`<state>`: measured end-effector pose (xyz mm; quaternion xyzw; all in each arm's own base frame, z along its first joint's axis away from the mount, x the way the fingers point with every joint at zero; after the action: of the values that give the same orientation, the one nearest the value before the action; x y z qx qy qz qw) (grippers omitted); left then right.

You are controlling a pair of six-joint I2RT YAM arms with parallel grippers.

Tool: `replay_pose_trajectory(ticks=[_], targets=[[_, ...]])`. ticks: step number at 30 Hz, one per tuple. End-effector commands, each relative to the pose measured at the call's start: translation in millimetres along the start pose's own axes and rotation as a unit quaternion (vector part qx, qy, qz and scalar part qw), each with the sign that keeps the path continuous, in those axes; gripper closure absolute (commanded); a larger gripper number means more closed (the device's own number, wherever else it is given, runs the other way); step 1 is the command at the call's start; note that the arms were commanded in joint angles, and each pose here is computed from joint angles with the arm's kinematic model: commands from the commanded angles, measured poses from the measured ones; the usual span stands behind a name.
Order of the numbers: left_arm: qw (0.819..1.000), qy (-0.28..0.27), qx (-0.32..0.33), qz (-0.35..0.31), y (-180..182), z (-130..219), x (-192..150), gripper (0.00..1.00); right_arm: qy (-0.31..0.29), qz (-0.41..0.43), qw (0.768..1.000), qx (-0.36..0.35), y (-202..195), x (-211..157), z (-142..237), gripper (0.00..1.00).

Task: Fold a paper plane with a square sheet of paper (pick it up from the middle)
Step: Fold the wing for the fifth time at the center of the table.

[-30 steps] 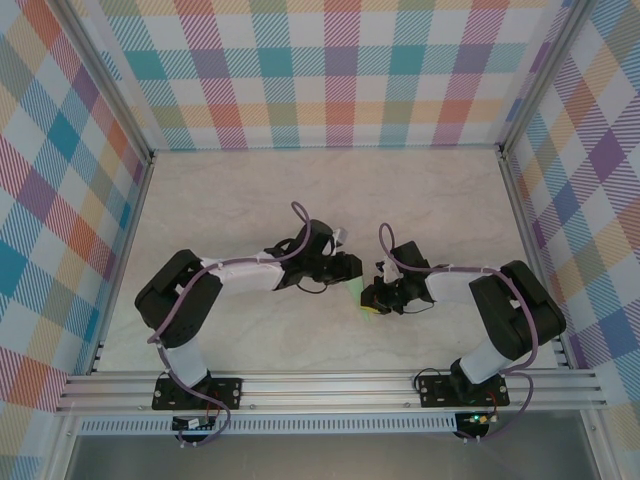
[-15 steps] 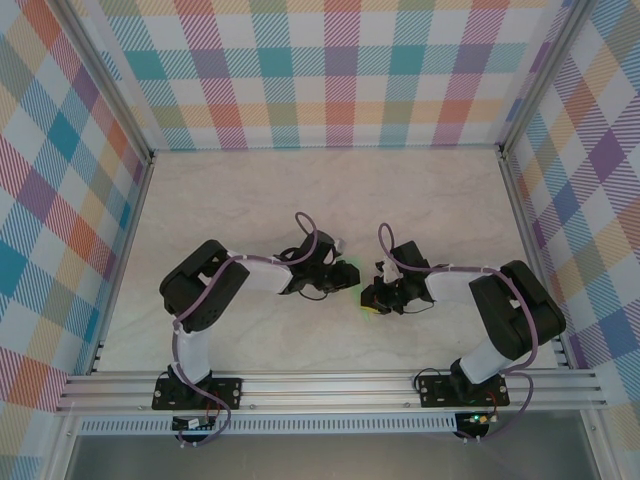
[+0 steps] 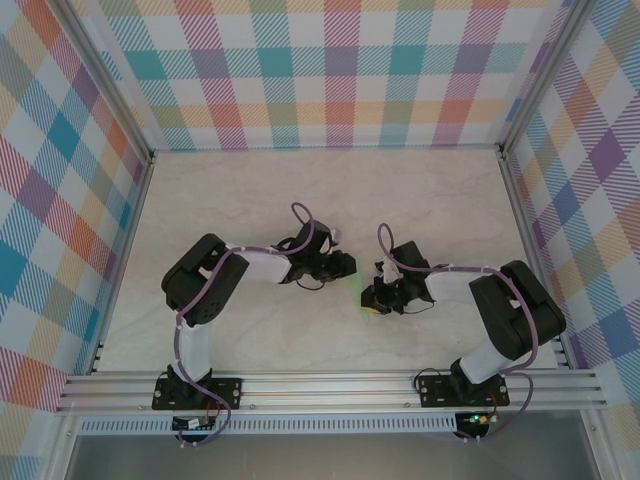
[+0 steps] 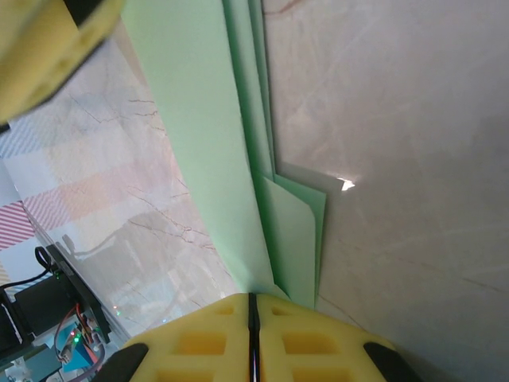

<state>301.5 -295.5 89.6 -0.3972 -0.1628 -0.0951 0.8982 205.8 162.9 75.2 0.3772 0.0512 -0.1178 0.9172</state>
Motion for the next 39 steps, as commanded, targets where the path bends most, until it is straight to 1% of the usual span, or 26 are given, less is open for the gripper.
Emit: replay_pose_trajectory(ticks=[1, 10, 16, 19, 22, 26, 29, 32, 35, 39], targets=[[1.0, -0.006, 0.023, -0.004, 14.1, 0.3, 12.6, 0.71, 0.029, -0.053, 0.993, -0.104, -44.8, -20.8, -8.0, 0.91], [0.999, -0.017, 0.03, 0.004, 28.9, 5.7, 31.8, 0.7, 0.03, -0.052, 0.993, -0.102, -44.1, -20.5, -8.1, 0.91], [0.999, -0.014, 0.041, -0.002, 41.3, 8.6, 47.2, 0.7, 0.033, -0.049, 0.993, -0.099, -43.1, -20.4, -8.3, 0.91], [0.999, -0.02, 0.03, 0.006, 46.6, 10.0, 57.1, 0.69, 0.033, -0.049, 0.993, -0.098, -41.8, -19.5, -8.5, 0.91], [0.999, -0.03, 0.01, 0.006, 37.8, 20.8, 68.2, 0.67, 0.032, -0.048, 0.994, -0.094, -38.6, -17.7, -7.7, 0.91], [0.998, -0.063, 0.004, -0.01, 12.4, 52.0, 79.1, 0.67, 0.031, -0.045, 0.995, -0.088, -33.1, -14.6, -7.2, 0.9], [0.997, -0.075, -0.017, -0.014, -4.4, 69.3, 74.4, 0.66, 0.029, -0.045, 0.995, -0.087, -30.5, -12.8, -6.9, 0.9], [0.997, -0.068, -0.021, -0.017, -14.1, 74.9, 58.9, 0.68, 0.027, -0.044, 0.995, -0.087, -28.3, -10.9, -6.7, 0.9], [0.998, -0.045, -0.041, -0.021, -22.4, 64.7, 40.0, 0.71, 0.026, -0.043, 0.995, -0.085, -27.3, -10.2, -6.7, 0.9], [0.999, -0.015, -0.039, -0.014, -22.5, 39.4, 20.2, 0.74, 0.024, -0.041, 0.996, -0.081, -26.6, -10.1, -6.3, 0.9]])
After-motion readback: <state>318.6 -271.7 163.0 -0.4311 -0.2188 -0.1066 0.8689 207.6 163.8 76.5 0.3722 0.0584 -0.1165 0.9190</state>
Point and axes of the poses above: each hand's point on the last joint's axis, 136 mm out from that joint toward the fingers, its own z axis back along the fingers, its own y axis along the line the jaws close on, x = y × z, the point moved 9 cm from there along z, back along the fingers, and after that the axes turned 11 degrees about -z, right-handed, at the moved point
